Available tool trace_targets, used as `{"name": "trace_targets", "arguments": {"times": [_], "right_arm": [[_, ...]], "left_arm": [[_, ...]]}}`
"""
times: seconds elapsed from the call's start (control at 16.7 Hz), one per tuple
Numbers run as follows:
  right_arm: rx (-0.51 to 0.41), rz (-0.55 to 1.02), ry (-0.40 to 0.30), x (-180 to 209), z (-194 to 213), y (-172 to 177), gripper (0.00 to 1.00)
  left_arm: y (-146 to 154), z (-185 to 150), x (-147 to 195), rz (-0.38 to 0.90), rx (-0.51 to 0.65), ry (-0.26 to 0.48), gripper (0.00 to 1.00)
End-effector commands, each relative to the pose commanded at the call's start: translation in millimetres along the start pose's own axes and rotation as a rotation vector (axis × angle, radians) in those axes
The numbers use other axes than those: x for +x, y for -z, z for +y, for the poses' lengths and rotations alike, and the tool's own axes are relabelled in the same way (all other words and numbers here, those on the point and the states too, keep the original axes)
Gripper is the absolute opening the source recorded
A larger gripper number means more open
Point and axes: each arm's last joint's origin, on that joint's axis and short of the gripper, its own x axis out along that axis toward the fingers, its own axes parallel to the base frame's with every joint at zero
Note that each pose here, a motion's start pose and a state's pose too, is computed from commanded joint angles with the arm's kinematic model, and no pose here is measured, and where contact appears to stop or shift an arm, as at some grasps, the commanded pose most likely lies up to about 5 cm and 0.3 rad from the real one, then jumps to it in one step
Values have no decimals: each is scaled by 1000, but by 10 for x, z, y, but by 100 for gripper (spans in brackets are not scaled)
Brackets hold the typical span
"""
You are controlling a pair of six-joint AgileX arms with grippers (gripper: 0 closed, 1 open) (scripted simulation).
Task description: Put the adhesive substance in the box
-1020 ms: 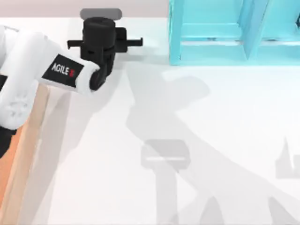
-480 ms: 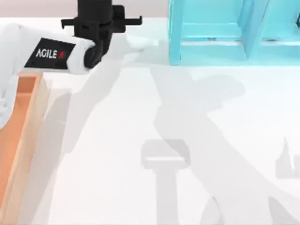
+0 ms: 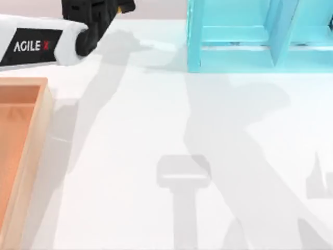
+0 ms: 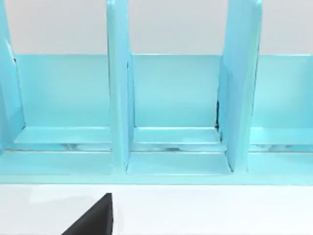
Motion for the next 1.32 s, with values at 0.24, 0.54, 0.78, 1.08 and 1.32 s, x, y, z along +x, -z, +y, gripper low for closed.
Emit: {"name": "trace_targets", "arguments": {"times": [0.24,0.54,0.78,1.08,1.32], "right_arm": [[0,0,0,0,0,0,100],[0,0,0,0,0,0,100],[0,0,0,0,0,0,100],[0,0,0,0,0,0,100],[0,0,0,0,0,0,100]], "left_arm": [[-518,152,-221,50,-377,119,0],[-1049,588,-614,240,-996,167,0],[-1228,1129,-969,446,-1605,25,0],[-1141,1935,-1454,617,-2492,-409,0],[-879,2548,-1901,595,-3232,-933,0]]}}
